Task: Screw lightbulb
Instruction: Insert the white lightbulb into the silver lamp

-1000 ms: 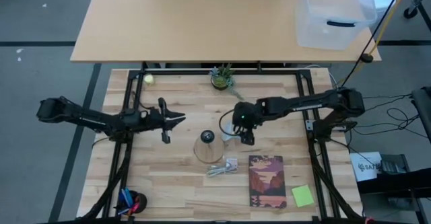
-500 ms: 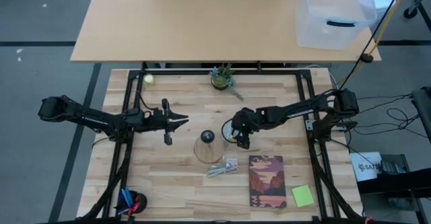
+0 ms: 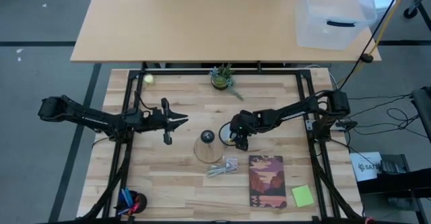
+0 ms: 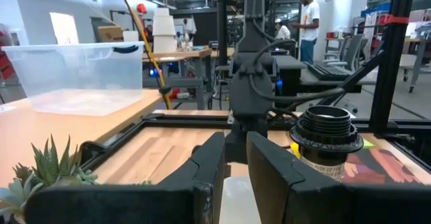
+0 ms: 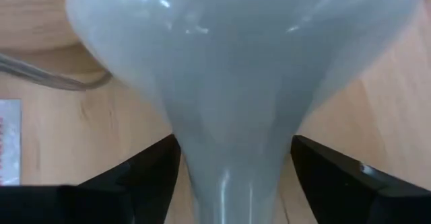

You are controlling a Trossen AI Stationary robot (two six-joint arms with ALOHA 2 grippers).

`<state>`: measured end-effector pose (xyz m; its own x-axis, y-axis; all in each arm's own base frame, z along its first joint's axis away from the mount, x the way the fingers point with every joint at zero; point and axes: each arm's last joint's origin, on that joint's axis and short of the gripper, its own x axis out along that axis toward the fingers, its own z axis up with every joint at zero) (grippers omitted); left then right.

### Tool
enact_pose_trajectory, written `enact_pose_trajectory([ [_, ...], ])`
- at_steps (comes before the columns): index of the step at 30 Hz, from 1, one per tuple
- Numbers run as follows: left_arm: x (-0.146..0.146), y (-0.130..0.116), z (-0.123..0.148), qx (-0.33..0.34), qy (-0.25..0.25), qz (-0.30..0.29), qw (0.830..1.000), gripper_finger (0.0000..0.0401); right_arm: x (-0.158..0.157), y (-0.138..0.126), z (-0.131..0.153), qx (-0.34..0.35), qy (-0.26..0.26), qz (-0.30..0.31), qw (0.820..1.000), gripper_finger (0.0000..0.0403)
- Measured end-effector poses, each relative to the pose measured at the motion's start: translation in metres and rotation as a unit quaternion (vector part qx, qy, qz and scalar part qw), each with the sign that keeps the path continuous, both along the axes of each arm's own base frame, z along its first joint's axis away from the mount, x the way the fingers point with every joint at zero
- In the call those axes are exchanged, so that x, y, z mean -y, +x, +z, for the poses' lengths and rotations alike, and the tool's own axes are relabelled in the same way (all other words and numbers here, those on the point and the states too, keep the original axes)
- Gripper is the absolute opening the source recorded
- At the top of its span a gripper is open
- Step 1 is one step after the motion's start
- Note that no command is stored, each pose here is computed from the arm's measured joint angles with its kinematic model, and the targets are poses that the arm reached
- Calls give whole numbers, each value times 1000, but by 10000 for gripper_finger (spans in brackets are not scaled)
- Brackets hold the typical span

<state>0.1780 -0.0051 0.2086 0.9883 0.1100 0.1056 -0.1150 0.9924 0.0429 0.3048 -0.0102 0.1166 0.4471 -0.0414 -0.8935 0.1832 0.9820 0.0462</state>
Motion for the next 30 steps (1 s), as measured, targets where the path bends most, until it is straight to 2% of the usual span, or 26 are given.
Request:
enact_pose_trajectory([
  [9,0,0,0,0,1,0,1000,69,1,4,6,29,-7,10,999,161],
  [17,0,0,-1,-4,2,2,1000,69,1,5,18,61,-21,9,998,160],
  [21,-1,0,-1,-6,0,22,1000,69,2,3,31,82,-33,3,996,163],
  [30,-2,0,-2,-11,13,32,999,69,9,-13,89,175,-90,-11,980,160],
])
